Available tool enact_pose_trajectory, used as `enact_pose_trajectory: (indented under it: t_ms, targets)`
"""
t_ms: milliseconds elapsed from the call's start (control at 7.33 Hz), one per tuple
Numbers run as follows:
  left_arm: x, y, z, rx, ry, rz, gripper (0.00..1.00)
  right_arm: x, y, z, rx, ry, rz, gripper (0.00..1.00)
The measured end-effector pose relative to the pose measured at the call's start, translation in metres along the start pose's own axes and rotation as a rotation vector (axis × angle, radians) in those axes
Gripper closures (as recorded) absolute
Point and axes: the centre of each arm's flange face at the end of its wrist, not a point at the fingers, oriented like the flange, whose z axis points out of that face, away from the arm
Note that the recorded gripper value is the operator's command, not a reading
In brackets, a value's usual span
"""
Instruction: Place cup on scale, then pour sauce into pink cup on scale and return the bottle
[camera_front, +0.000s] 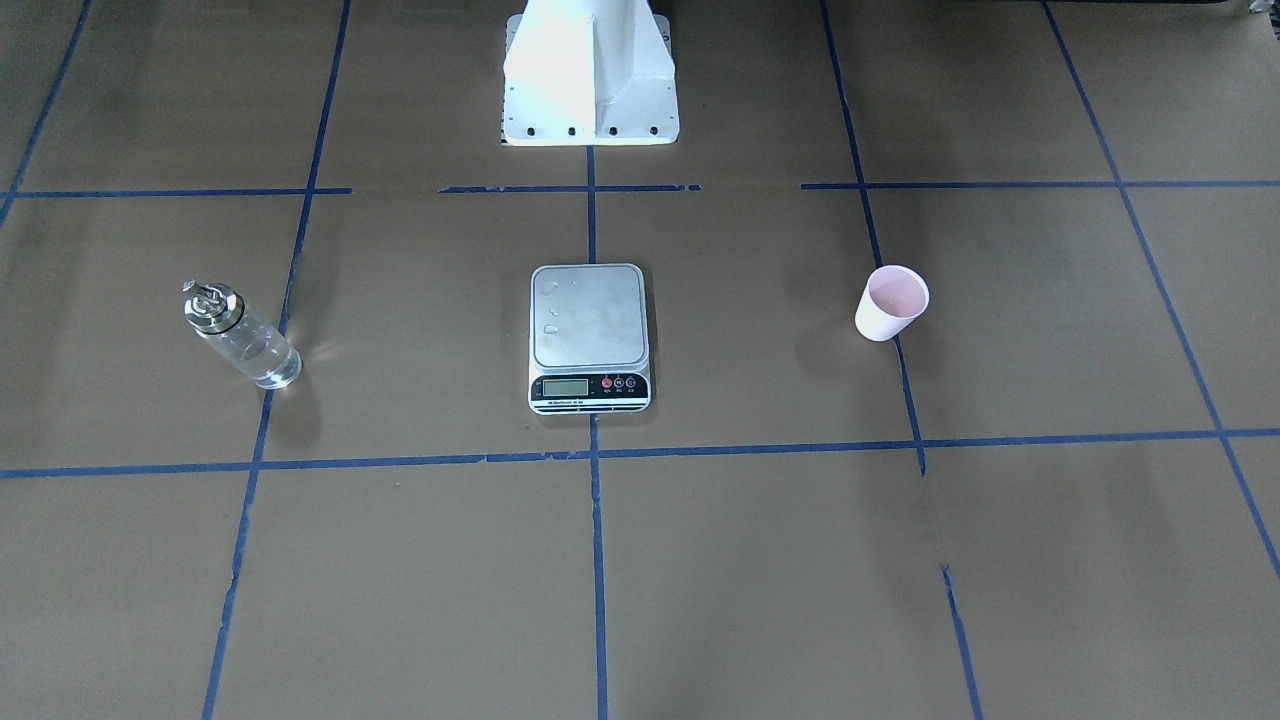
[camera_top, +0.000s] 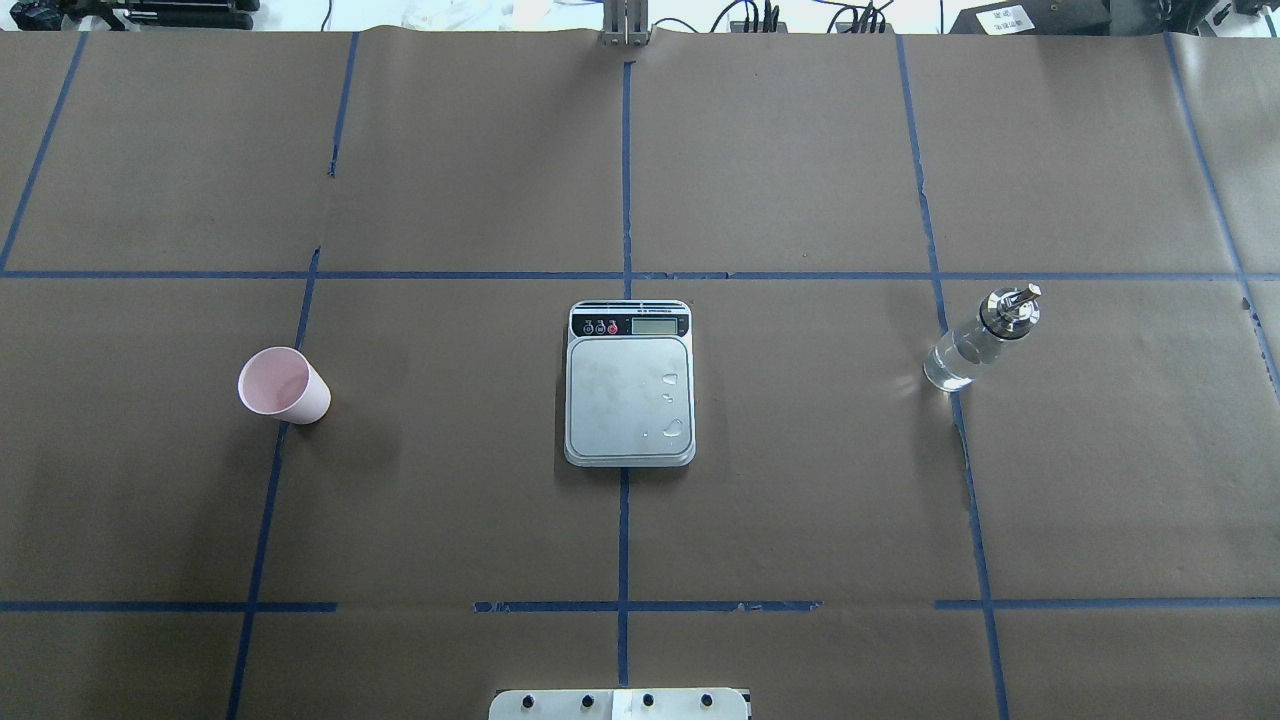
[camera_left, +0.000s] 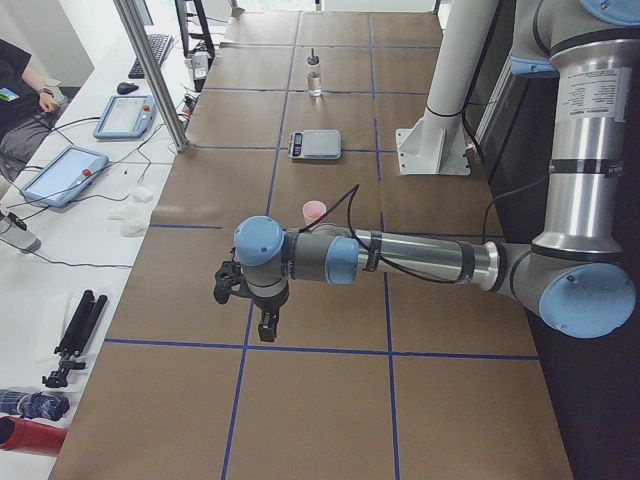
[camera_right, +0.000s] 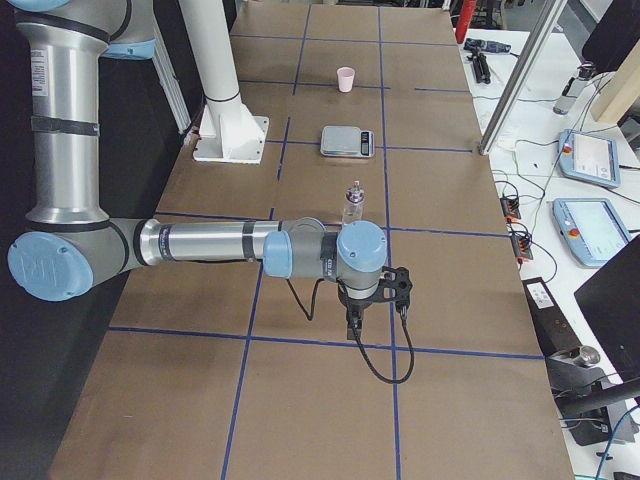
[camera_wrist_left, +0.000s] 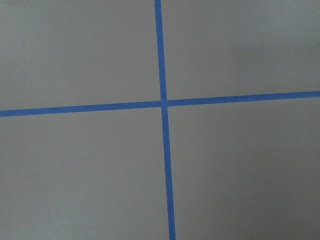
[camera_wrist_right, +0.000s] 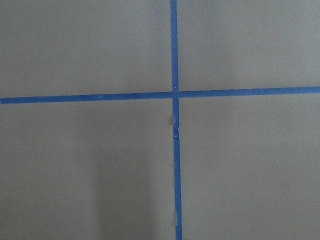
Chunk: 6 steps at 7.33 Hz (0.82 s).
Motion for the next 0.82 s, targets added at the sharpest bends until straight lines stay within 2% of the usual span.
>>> enact_pose_trajectory:
  t_ms: [410, 683, 819]
  targets:
    - [0.007, -0.002, -0.008, 0.018, 0.001, 0.019, 0.00, -0.003, -0.001, -0.003, 0.008, -0.002, -0.008, 0.00]
    - [0.045, -0.010, -0.042, 0.087, -0.003, 0.094, 0.00, -0.004, -0.001, -0.003, 0.009, -0.004, -0.008, 0.00]
    - [0.076, -0.015, -0.070, 0.145, -0.002, 0.156, 0.00, -0.005, -0.001, -0.004, 0.011, -0.006, -0.008, 0.00]
